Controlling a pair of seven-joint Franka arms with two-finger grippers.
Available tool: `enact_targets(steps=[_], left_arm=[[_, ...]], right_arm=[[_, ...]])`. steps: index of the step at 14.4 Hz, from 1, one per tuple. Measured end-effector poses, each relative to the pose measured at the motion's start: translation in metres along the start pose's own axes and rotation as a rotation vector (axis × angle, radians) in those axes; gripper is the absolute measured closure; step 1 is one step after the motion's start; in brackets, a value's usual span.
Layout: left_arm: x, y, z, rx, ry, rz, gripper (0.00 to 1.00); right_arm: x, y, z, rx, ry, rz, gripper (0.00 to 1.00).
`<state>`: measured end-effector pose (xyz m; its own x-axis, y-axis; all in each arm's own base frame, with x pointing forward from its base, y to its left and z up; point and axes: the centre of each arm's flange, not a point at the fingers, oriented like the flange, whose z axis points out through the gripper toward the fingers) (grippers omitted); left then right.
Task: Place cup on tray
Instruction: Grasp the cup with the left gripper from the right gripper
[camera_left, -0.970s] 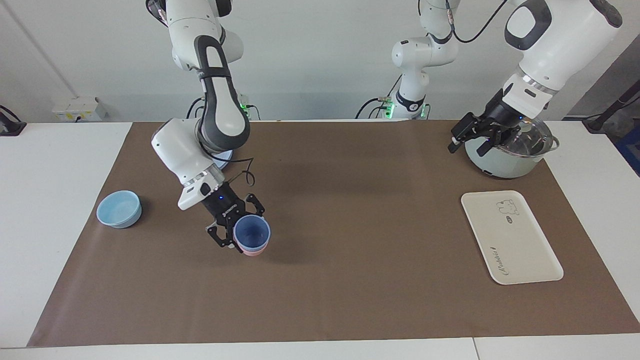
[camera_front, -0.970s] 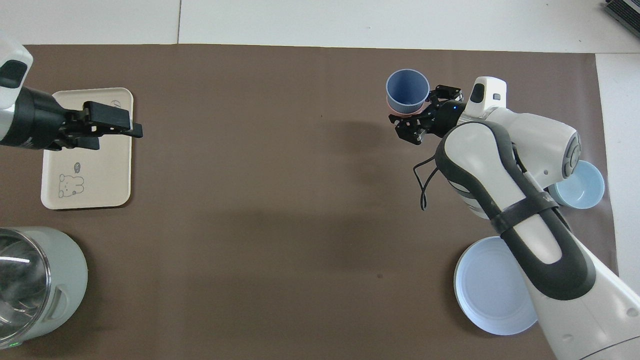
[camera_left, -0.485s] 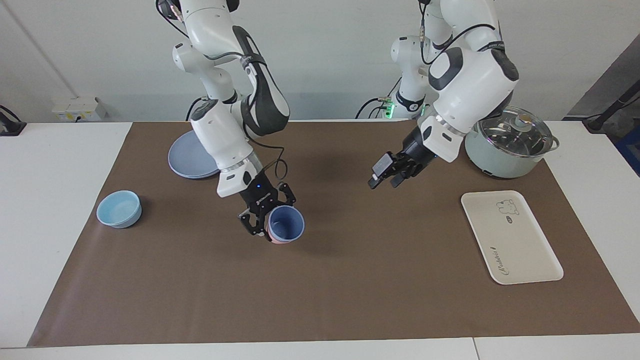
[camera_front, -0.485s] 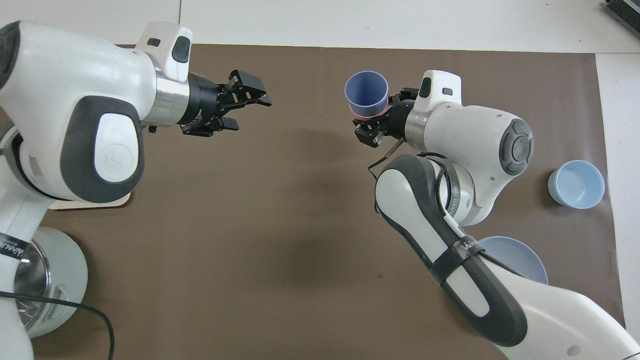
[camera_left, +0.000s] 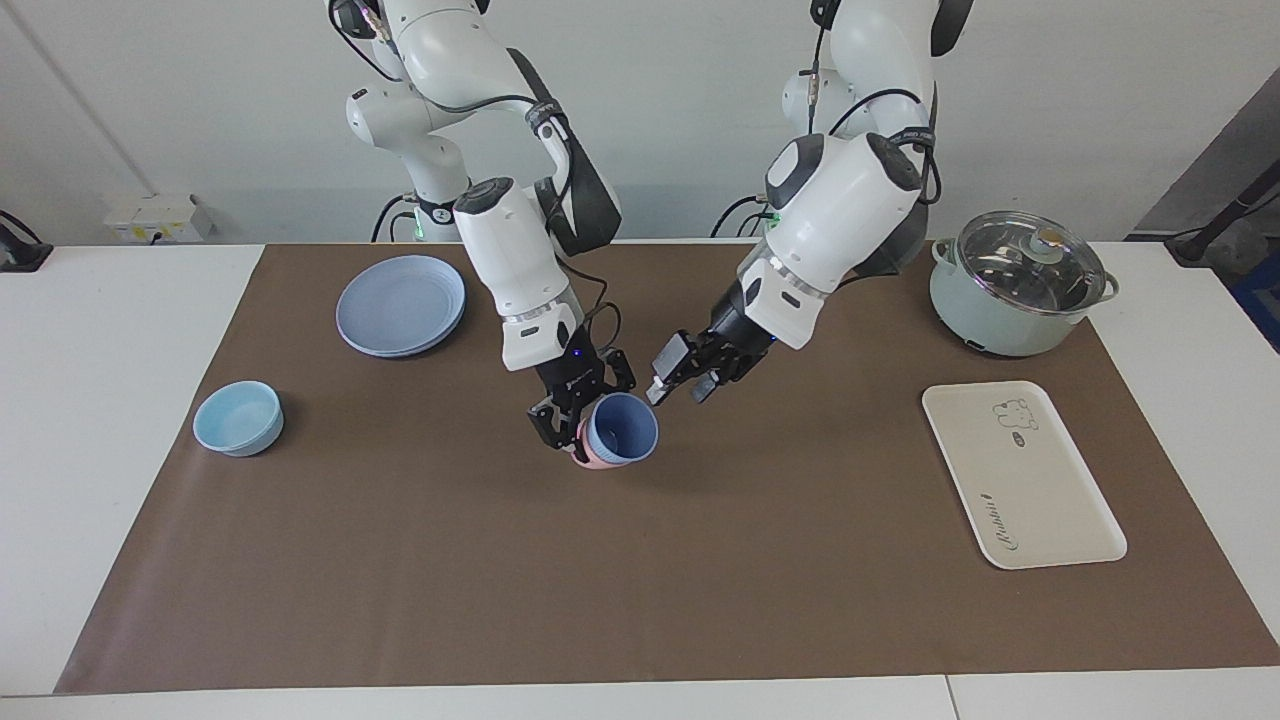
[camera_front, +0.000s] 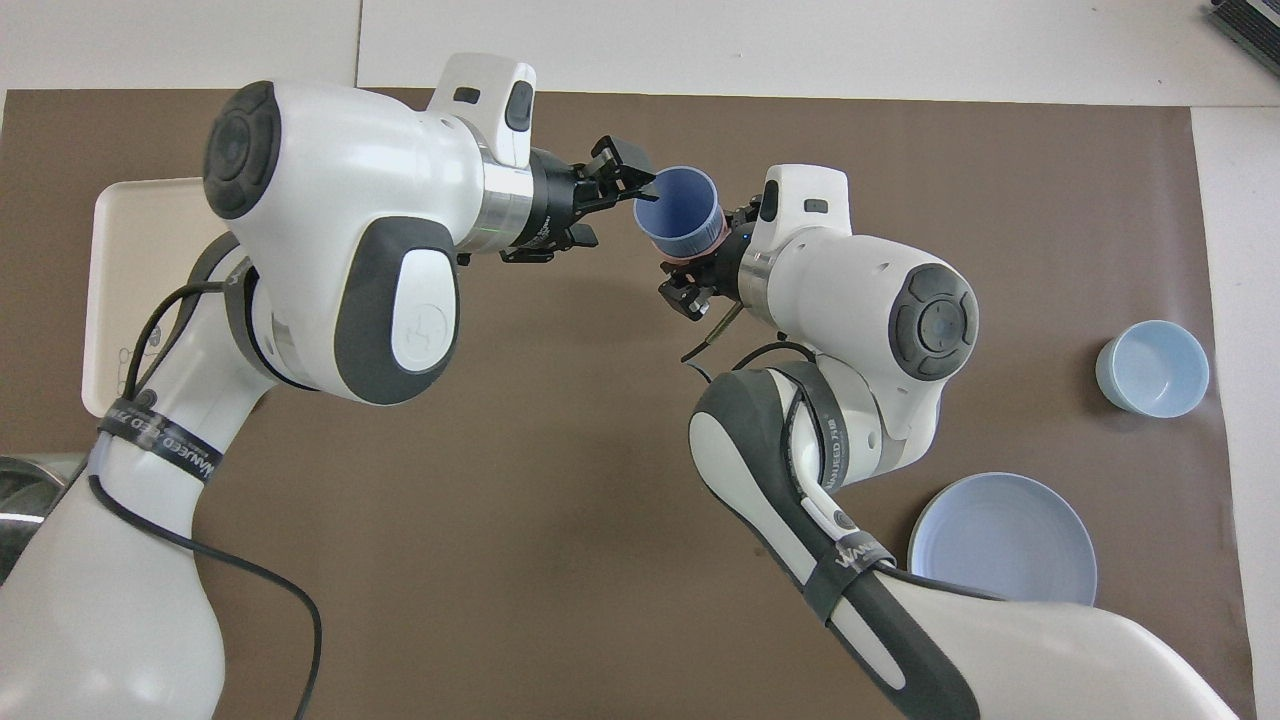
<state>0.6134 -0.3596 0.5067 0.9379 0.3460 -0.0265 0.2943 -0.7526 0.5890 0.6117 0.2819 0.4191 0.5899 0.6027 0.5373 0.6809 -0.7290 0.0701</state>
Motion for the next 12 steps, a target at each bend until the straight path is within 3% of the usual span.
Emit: enact_targets(steps=[6,9,11,12], left_arm=[[-0.001,-0.003,0.051,0.096,0.028,0.099,0.29],[0.001,0.003,0.047,0.106,0.016,0.115,0.61],[0.001,0.010,0.041,0.131,-0.007,0.134,0.66],[0.002,0.012,0.038,0.148,-0.006,0.149,0.80]], right_arm=[[0.002,-0.004,0.000,-0.022,-0.015,-0.026,0.18],[0.002,-0.005,0.000,-0.024,-0.016,-0.028,0.18],[0.002,-0.005,0.000,-0.025,-0.016,-0.030,0.18],[0.002,-0.004,0.000,-0.026,-0.016,-0.028,0.18]])
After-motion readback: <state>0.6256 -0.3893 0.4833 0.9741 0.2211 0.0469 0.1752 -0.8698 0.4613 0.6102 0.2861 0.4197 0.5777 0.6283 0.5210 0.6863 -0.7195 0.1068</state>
